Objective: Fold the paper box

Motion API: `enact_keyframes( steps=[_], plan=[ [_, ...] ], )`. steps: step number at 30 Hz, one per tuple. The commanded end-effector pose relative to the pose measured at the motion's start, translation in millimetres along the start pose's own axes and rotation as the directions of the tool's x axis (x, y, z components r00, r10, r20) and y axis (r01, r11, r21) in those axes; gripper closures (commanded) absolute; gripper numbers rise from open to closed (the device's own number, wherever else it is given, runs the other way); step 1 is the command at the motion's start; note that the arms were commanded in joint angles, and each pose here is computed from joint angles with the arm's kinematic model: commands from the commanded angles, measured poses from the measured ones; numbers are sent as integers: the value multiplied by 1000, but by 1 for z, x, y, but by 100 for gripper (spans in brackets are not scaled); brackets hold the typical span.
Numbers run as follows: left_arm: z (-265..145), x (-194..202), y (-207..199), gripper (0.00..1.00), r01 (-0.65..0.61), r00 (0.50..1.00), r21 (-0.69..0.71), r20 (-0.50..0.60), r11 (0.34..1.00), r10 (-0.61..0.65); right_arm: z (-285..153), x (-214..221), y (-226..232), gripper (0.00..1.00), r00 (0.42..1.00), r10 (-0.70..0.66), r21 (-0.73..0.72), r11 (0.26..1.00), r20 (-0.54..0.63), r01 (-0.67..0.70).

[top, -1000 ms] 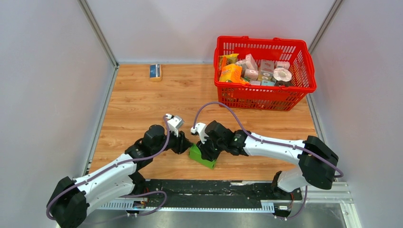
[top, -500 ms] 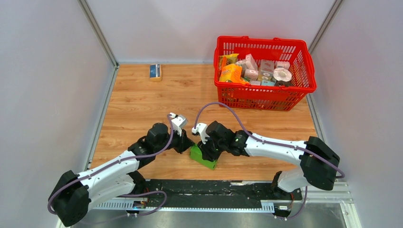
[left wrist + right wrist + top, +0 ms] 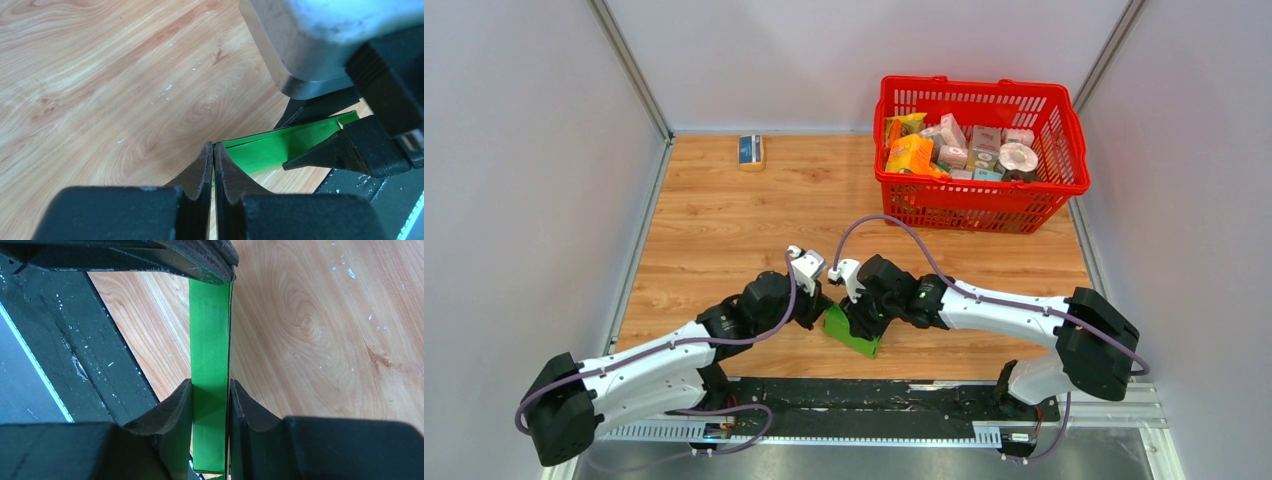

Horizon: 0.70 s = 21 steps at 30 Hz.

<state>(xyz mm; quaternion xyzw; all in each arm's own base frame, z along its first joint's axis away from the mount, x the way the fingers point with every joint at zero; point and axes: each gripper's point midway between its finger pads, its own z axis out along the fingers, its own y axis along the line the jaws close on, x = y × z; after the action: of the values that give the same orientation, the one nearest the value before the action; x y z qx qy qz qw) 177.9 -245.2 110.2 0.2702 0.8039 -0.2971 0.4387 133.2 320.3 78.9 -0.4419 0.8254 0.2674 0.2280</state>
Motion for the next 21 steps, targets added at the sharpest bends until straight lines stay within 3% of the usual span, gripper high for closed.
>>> enact_keyframes(
  steps=[1,10,21],
  plan=[
    [-1,5,4,93,-47,999,-43,-12,998,47,-3,1,1,77,1000,9,11,1000,-7,-9],
    [1,21,6,100,6,999,-88,-47,996,-10,-2,-13,-11,75,1000,4,89,996,18,-6],
    [8,18,3,100,62,996,-82,67,995,-56,-15,-31,-32,70,997,-35,191,981,62,23]
  ],
)
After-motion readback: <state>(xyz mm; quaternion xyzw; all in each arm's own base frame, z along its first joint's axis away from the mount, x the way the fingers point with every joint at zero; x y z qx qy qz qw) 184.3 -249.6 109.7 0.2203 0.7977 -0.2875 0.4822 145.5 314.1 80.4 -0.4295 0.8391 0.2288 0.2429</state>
